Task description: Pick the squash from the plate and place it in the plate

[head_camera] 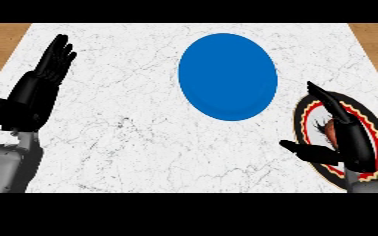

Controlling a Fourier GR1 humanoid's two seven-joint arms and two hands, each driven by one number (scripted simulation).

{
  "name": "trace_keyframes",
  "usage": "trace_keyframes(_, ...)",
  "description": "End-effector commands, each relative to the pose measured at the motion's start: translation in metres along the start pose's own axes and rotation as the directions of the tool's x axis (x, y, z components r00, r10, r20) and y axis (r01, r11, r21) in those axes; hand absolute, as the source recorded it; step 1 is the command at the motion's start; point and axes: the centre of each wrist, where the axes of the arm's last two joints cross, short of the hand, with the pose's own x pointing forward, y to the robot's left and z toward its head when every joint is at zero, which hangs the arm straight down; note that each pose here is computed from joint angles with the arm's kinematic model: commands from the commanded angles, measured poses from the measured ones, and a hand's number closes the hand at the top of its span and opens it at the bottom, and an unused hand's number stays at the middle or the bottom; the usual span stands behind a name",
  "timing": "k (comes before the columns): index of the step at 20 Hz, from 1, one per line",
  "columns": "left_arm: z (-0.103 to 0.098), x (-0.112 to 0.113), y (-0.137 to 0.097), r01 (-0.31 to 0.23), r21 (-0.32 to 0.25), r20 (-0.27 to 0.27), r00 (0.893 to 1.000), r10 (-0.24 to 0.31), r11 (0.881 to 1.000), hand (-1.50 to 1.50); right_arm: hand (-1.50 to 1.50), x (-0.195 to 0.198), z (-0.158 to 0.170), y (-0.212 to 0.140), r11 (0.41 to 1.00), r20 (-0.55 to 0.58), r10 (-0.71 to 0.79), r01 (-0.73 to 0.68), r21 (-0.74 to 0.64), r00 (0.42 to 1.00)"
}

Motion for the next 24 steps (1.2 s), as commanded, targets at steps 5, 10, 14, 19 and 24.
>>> trace_keyframes(5, -0.005, 0.009, -0.003, 0.02, 0.002, -0.006, 1.0, -0.02, 1.0, 0.0, -1.5, 0.053, -0.018, -0.071, 0.919, -0.153, 0.387, -0.367, 0.147, 0.909)
trace_keyframes(10, 0.007, -0.007, 0.002, 0.002, -0.003, -0.006, 1.0, -0.002, 1.0, 0.0, -1.5, 0.082, -0.031, -0.107, 0.781, -0.301, 0.612, -0.5, 0.375, 0.731)
trace_keyframes(14, -0.008, 0.005, -0.003, 0.007, -0.012, 0.006, 1.0, -0.007, 1.0, 0.0, -1.5, 0.088, -0.031, -0.098, 0.645, -0.335, 0.738, -0.466, 0.605, 0.586)
trace_keyframes(19, -0.006, 0.012, 0.002, -0.01, -0.011, 0.012, 1.0, 0.01, 1.0, 0.0, -1.5, 0.095, -0.044, -0.091, 0.61, -0.371, 0.766, -0.412, 0.676, 0.526)
trace_keyframes(24, 0.014, 0.005, -0.003, 0.001, -0.017, 0.013, 1.0, -0.001, 1.0, 0.0, -1.5, 0.079, -0.051, -0.069, 0.583, -0.376, 0.797, -0.438, 0.685, 0.474)
